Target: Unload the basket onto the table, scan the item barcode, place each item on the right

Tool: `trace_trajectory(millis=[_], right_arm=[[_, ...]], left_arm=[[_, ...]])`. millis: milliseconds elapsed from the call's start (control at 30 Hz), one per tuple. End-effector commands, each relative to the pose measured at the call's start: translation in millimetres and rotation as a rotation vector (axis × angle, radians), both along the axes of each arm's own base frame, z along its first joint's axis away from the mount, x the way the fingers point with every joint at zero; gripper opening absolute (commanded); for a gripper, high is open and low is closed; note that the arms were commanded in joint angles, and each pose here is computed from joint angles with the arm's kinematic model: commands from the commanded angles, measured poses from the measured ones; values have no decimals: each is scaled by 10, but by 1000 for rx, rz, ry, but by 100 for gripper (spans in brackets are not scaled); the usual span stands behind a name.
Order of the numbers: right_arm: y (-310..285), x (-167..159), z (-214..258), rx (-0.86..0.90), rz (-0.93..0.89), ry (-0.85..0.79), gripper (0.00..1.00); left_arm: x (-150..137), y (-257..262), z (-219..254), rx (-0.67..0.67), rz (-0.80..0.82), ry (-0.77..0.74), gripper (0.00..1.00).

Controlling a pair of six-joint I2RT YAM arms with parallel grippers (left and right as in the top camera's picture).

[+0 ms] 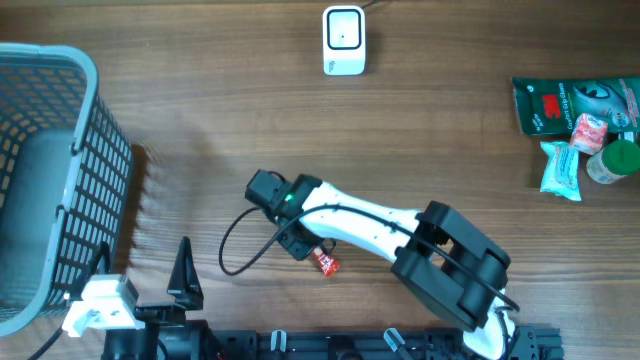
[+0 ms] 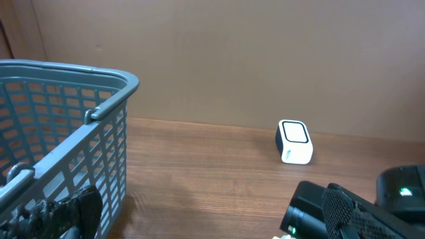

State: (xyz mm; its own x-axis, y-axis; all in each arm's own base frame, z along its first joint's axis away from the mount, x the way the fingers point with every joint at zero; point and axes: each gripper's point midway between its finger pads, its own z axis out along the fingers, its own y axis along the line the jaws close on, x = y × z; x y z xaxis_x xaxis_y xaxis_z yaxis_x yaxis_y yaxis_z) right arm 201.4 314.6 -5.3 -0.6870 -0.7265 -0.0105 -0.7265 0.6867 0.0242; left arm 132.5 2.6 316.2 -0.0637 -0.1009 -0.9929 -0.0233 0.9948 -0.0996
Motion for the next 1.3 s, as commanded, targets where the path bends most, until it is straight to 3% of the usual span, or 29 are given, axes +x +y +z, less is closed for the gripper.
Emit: trace_trajectory(millis=[0, 167, 333, 433, 667, 767, 833, 1100, 1267], right_arm=[[79, 72, 131, 75, -183, 153, 5], [1, 288, 717, 141, -602, 378, 4], [-120, 154, 1357, 272, -924, 965, 5], [-327, 171, 1616, 246, -1086, 1151, 4], [-404, 246, 1641, 287, -1080, 1153, 5], [-257, 297, 1858, 548, -864, 1177, 4], [-226, 314, 1912, 632, -785, 1162, 4], [-208, 325, 1948, 659, -777, 1171, 4], [-233, 311, 1899, 632, -773, 1150, 4]], left_arm=[[68, 23, -142, -10, 15, 30, 100], [275, 12, -482, -137, 22, 97, 100], [602, -110, -1010, -144, -47, 168, 100], [696, -158, -1342, -151, -70, 231, 100], [743, -158, -1859, -183, -56, 346, 100], [746, -158, -2011, -185, -53, 380, 100], [745, -158, -2136, -186, -51, 408, 100], [743, -159, -2176, -184, -51, 417, 100], [864, -402, -1788, 41, -254, 235, 100]])
